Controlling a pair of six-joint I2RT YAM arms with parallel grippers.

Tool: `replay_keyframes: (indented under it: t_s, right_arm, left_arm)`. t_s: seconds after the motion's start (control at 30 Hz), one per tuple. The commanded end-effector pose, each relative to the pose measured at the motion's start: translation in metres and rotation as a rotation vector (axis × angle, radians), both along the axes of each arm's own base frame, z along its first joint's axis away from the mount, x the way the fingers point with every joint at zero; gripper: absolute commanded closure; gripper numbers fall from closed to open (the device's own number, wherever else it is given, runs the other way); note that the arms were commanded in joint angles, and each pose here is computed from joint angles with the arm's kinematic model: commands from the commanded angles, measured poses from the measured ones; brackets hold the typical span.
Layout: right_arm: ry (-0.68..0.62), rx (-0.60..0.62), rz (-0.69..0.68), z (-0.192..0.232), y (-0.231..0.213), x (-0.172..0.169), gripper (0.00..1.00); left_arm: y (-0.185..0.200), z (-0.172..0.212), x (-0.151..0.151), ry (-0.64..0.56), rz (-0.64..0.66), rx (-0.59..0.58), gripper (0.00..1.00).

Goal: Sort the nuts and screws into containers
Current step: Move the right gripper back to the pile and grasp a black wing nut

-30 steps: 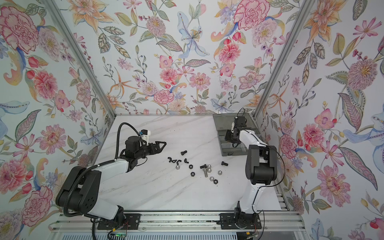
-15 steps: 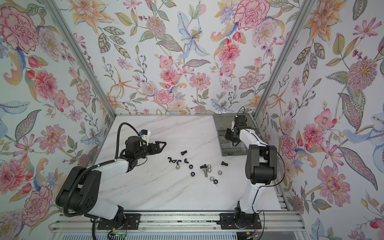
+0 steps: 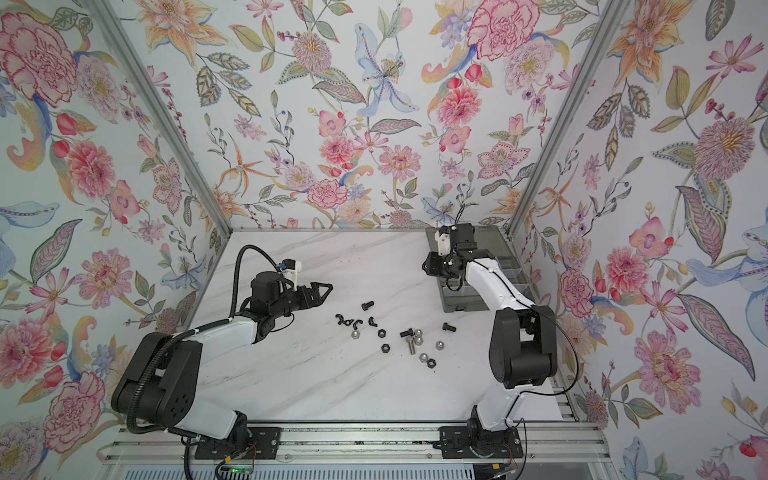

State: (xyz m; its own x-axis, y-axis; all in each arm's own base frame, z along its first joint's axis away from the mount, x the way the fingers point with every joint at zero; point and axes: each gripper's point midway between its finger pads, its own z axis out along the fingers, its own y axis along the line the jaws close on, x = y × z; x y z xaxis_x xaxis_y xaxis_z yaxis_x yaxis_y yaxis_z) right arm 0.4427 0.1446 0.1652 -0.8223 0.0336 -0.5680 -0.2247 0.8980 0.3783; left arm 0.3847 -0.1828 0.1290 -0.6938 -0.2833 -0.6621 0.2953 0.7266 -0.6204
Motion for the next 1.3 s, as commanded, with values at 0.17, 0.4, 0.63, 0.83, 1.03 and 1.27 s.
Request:
replay_keyframes:
  t_s: [0.17,0.4,0.63,0.83,1.03,1.27]
  right_arm:
    - [-0.004,-0.039,0.234,-0.007,0.066,-0.042,0.62]
    - [-0.008,-0.054,0.435,-0.019,0.128,-0.071,0.6]
    - [-0.052,-0.121,0.641,-0.04,0.18,-0.089,0.6]
    - [-0.055,-0.167,0.643,-0.054,0.211,-0.089,0.61]
    - [-0.01,-0.183,0.589,-0.071,0.234,-0.093,0.63]
    - [0.032,-0.17,0.526,-0.093,0.259,-0.098,0.67]
  left_arm:
    - [-0.002,0.011,-0.003,-0.037,-0.012,0.007,0.01]
    - [0.01,0.005,-0.007,-0.019,0.016,0.005,0.0]
    - [0.022,-0.001,-0.011,-0.002,0.035,-0.008,0.01]
    - [0.031,-0.005,-0.014,0.008,0.061,-0.005,0.01]
    - [0.041,-0.009,-0.016,0.017,0.086,0.001,0.01]
    - [0.05,-0.014,-0.018,0.021,0.103,0.001,0.01]
